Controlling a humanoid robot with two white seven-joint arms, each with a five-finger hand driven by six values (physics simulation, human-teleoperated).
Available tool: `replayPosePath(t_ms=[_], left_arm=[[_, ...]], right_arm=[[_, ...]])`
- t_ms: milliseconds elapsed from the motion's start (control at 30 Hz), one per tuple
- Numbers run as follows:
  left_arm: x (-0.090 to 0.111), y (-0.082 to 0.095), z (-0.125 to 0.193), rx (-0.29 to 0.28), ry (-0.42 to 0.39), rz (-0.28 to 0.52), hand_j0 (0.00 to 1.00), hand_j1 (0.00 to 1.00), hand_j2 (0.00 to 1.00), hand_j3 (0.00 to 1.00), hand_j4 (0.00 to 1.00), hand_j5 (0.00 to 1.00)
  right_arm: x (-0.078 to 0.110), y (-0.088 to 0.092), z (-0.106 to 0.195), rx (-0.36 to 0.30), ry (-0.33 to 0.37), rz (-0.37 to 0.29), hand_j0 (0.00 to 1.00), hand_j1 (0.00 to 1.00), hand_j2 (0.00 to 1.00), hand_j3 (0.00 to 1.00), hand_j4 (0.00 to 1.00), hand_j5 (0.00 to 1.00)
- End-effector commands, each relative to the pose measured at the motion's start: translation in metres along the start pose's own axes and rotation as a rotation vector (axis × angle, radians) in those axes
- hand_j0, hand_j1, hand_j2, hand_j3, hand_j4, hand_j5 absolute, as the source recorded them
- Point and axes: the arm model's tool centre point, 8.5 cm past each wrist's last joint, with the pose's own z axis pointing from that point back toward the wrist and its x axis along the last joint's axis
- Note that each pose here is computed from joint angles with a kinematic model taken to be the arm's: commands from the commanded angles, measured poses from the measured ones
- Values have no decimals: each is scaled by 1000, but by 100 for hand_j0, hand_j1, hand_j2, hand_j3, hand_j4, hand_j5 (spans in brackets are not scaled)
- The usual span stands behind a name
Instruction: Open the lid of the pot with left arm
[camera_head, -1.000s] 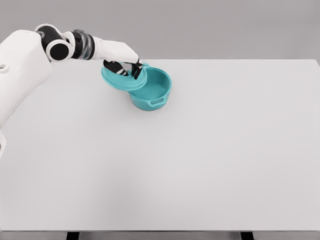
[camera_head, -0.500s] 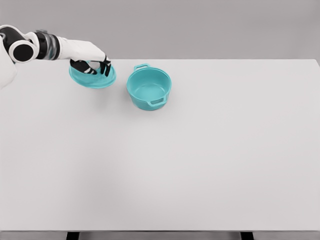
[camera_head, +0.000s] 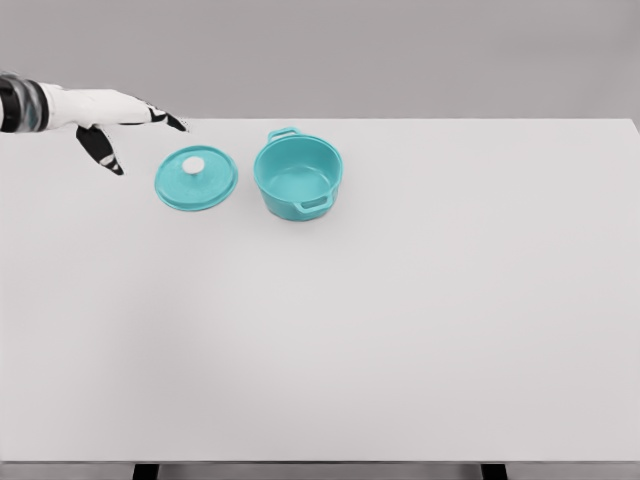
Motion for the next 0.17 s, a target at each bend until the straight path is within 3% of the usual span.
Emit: replayPosePath(t_ms=[0,133], left_arm=[[-28,-5,37,28,62,47,100,100,100,100,100,100],[-29,-13,34,18,61,57,100,100,100,100,100,100]], right_arm=[[0,0,0,0,0,0,100,100,100,100,100,100],[0,0,0,0,0,0,100,100,100,100,100,100]])
